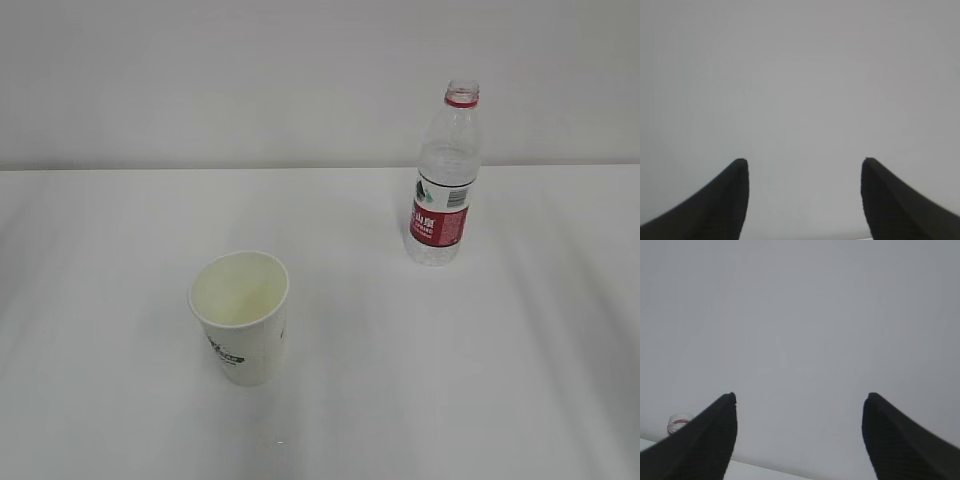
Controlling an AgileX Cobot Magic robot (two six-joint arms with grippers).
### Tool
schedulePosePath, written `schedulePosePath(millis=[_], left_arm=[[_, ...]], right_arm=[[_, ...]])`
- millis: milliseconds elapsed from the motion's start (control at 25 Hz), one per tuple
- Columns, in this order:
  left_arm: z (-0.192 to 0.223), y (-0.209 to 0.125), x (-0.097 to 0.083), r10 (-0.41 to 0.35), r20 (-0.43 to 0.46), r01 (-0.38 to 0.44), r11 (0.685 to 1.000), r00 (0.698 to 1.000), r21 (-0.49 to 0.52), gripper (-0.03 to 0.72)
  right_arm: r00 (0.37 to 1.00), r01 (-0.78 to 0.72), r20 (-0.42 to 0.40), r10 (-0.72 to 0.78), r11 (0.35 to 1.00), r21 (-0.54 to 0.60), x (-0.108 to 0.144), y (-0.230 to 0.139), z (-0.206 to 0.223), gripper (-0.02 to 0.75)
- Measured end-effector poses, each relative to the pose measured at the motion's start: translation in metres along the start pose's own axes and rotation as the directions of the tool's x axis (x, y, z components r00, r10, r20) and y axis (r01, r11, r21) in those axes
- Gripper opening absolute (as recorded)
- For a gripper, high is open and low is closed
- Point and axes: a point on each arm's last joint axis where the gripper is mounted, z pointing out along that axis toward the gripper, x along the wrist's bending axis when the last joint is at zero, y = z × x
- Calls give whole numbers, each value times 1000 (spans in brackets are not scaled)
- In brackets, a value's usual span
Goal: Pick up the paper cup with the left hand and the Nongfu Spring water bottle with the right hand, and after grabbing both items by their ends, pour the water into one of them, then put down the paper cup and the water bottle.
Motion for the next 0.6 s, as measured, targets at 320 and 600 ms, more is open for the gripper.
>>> schedulePosePath(millis=[320, 600], left_arm=[[23, -33, 5, -3, -18, 5, 994, 1000, 113, 515], [42, -65, 4, -8, -10, 10, 980, 1000, 199, 515]], right_arm=[[998, -30, -60, 35, 997, 75, 9, -25, 31, 587], [991, -86, -84, 108, 968, 237, 18, -64, 59, 587]])
